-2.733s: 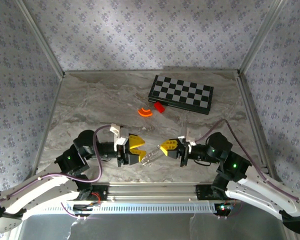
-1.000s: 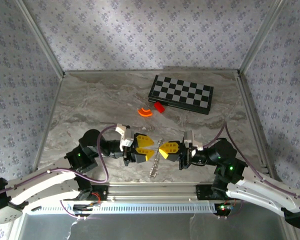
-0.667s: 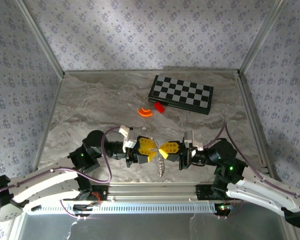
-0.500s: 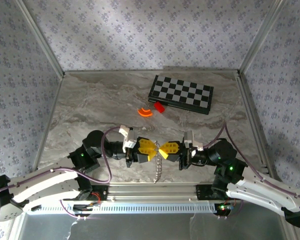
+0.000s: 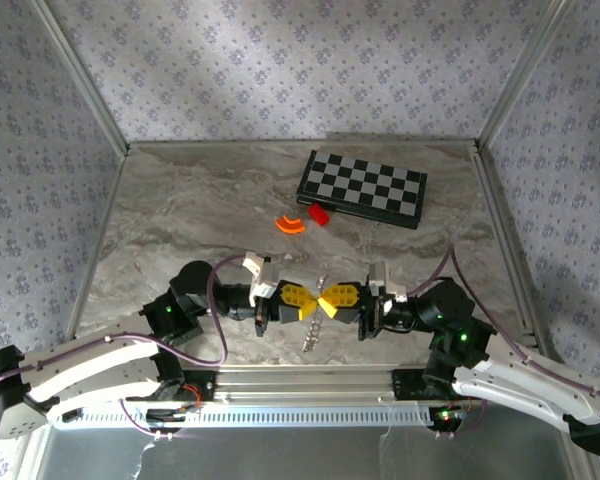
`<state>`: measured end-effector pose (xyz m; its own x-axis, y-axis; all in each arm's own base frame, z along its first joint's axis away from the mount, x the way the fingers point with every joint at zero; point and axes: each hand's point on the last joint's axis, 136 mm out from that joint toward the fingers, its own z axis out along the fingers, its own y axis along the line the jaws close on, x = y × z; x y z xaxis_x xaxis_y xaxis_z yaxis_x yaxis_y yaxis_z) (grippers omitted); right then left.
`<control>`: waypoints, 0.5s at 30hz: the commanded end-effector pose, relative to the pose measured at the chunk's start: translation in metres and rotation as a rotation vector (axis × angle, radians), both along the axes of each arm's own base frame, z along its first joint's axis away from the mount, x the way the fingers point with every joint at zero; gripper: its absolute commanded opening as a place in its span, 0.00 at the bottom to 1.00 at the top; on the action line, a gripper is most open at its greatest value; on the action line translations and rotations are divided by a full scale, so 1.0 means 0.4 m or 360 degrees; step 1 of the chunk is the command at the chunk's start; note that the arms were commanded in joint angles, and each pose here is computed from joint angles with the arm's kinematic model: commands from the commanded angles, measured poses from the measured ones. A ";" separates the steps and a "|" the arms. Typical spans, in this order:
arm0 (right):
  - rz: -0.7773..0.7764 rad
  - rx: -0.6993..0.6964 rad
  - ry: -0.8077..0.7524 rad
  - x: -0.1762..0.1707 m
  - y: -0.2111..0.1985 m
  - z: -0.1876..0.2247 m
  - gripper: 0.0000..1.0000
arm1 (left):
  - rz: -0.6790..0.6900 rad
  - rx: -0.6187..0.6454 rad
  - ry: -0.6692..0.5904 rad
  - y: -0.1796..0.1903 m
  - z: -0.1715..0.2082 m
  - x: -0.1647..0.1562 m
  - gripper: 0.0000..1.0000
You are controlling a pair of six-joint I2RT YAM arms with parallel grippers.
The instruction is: Put the keys on the keyring
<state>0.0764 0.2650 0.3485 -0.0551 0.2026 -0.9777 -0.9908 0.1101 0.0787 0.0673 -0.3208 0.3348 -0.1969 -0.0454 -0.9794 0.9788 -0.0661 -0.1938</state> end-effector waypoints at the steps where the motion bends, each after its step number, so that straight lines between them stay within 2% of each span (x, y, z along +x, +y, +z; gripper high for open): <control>1: -0.0105 -0.0107 -0.0001 0.014 -0.019 0.003 0.17 | 0.0041 0.0014 -0.0095 0.018 0.037 -0.004 0.00; 2: -0.0138 -0.0186 0.0013 0.020 -0.022 -0.008 0.30 | 0.0079 0.0076 -0.0120 0.023 0.028 0.004 0.00; 4: -0.0168 -0.0309 0.0017 0.021 -0.031 -0.019 0.43 | 0.0146 0.0220 -0.0161 0.035 0.002 0.018 0.00; 7: -0.0220 -0.0439 0.0028 0.023 -0.048 -0.035 0.53 | 0.0202 0.0407 -0.0227 0.055 -0.033 0.031 0.00; 11: -0.0249 -0.0577 0.0006 0.023 -0.053 -0.055 0.52 | 0.0206 0.0532 -0.0282 0.070 -0.053 0.032 0.00; 15: -0.0251 -0.0754 -0.0023 0.028 -0.033 -0.084 0.43 | 0.0175 0.0590 -0.0293 0.064 -0.064 0.031 0.00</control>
